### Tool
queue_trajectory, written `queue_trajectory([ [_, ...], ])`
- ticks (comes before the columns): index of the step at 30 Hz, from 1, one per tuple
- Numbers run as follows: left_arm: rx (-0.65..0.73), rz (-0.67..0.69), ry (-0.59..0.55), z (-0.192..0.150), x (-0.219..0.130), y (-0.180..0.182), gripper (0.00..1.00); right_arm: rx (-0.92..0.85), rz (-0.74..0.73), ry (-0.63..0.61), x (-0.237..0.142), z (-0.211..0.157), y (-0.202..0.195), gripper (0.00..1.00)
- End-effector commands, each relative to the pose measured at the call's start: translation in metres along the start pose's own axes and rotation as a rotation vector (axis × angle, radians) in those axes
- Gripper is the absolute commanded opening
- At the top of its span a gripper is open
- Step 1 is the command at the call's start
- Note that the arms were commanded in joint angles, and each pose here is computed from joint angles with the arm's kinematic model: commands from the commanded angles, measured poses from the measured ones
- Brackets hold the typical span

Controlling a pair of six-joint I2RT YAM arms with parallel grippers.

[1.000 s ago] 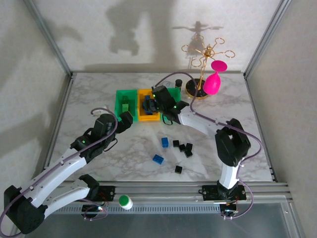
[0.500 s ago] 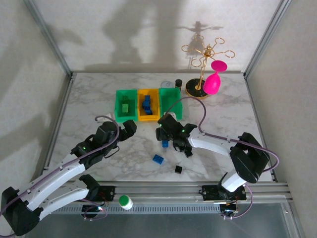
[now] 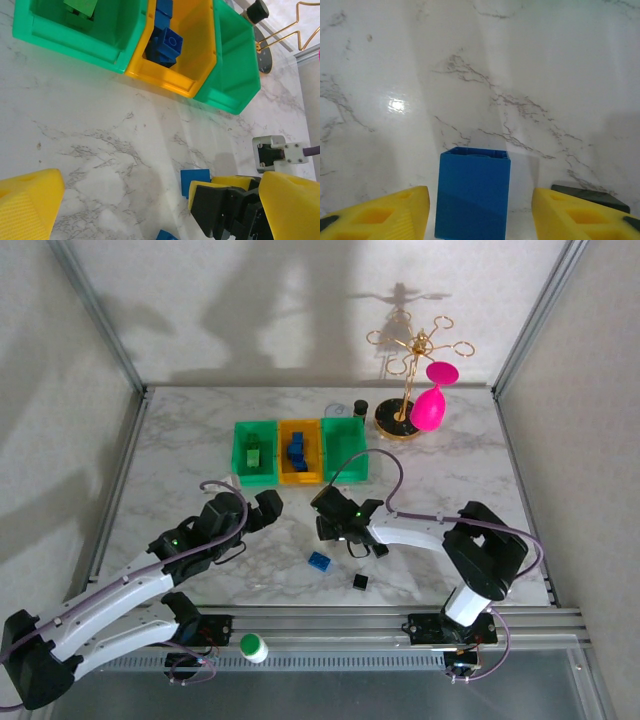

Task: Sort the legos into containers by color
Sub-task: Pick up the lego from the center of the table.

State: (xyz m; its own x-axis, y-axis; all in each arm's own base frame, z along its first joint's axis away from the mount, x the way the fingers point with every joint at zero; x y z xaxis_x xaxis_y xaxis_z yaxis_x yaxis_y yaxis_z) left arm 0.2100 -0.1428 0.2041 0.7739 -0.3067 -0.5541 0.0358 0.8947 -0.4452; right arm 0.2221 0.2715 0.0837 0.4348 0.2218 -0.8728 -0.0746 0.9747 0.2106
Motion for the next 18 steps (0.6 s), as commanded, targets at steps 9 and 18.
queue_trajectory([
  [9, 0.005, 0.028, -0.015, 0.0031, 0.0009, -0.0005, 0.99, -0.03, 0.009, -0.013, 0.003, 0.0069, 0.0136, 0.43],
  [18, 0.012, 0.027, -0.025, 0.0082, 0.0001, -0.0041, 1.0, -0.04, 0.003, -0.026, -0.0011, 0.0101, 0.0132, 0.37],
])
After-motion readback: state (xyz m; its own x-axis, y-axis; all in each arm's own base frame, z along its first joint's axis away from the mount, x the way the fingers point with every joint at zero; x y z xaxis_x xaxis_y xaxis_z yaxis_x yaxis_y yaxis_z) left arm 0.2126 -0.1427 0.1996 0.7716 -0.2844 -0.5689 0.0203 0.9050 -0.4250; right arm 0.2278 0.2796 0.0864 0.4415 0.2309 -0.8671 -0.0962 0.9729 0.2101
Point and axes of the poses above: each hand's point on the last joint's axis, 136 mm out from that joint toward the fingers, its own x axis out along the fingers, its own y axis along the line the jaws close on, z = x × y, the point moved 5 cm from there along -x, back along the fingers, and after that the axes turned 13 degrees about x, right-handed, at the moved point
